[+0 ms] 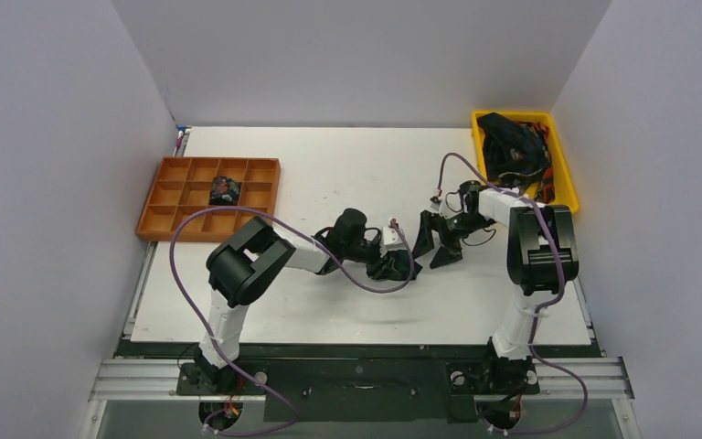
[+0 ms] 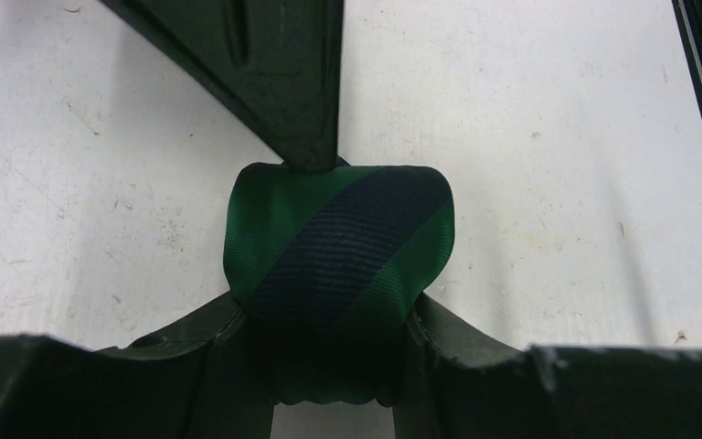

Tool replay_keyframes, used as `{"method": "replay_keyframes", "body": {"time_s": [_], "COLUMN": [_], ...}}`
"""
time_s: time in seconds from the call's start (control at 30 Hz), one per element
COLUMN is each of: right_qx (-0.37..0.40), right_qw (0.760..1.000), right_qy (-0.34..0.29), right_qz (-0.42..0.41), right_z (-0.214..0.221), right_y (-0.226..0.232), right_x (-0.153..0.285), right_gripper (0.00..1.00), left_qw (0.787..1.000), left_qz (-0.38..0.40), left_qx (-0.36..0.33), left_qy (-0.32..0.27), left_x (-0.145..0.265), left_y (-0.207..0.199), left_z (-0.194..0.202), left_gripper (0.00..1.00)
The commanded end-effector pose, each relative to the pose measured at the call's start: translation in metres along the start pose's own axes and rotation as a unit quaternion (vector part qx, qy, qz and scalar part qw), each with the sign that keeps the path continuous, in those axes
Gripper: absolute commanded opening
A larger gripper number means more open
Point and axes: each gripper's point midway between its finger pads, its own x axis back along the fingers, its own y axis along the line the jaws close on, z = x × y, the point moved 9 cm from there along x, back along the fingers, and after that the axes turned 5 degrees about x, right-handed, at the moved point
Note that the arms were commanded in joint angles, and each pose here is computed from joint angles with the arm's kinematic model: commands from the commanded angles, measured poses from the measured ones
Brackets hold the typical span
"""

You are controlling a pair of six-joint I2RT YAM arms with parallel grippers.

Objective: Roll the ties
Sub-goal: Roll the tie at the center of the board.

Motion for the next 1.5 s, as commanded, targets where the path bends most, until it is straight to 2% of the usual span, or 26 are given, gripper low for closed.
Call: {"method": "replay_keyframes", "body": {"time_s": [0.0, 0.17, 0.33, 0.5, 0.7, 1.17, 1.47], "right_qx": [0.009, 0.02, 0.039, 0.052, 0.053, 0.062, 0.099], "right_qw": [0.998, 0.994, 0.989, 0.987, 0.988, 0.988, 0.984], "right_qy": [-0.051, -0.03, -0.027, -0.026, -0.02, 0.0, -0.018], "right_qz": [-0.021, -0.099, -0.138, -0.147, -0.144, -0.143, -0.15], "right_z": [-0.02, -0.013, 0.0, 0.01, 0.018, 0.031, 0.028], "right_y": [-0.011, 0.004, 0.018, 0.027, 0.028, 0.029, 0.033], "right_x": [-0.027, -0.043, -0.039, -0.029, -0.024, -0.033, -0.027], "right_gripper": [0.75, 0.75, 0.74, 0.73, 0.77, 0.78, 0.79], "left_qw": [0.994, 0.994, 0.994, 0.994, 0.994, 0.994, 0.994], "left_qz": [-0.009, -0.007, -0.003, -0.002, -0.001, 0.005, 0.01], "left_qx": [0.073, 0.072, 0.068, 0.066, 0.066, 0.065, 0.064], "left_qy": [0.08, 0.086, 0.09, 0.091, 0.091, 0.084, 0.085], "left_x": [0.004, 0.006, 0.009, 0.01, 0.011, 0.01, 0.013], "left_y": [-0.001, -0.001, -0.001, -0.002, -0.003, -0.004, -0.007], "left_z": [0.05, 0.053, 0.055, 0.056, 0.057, 0.055, 0.056], "left_gripper": [0.04, 0.04, 0.05, 0.05, 0.05, 0.05, 0.06]}}
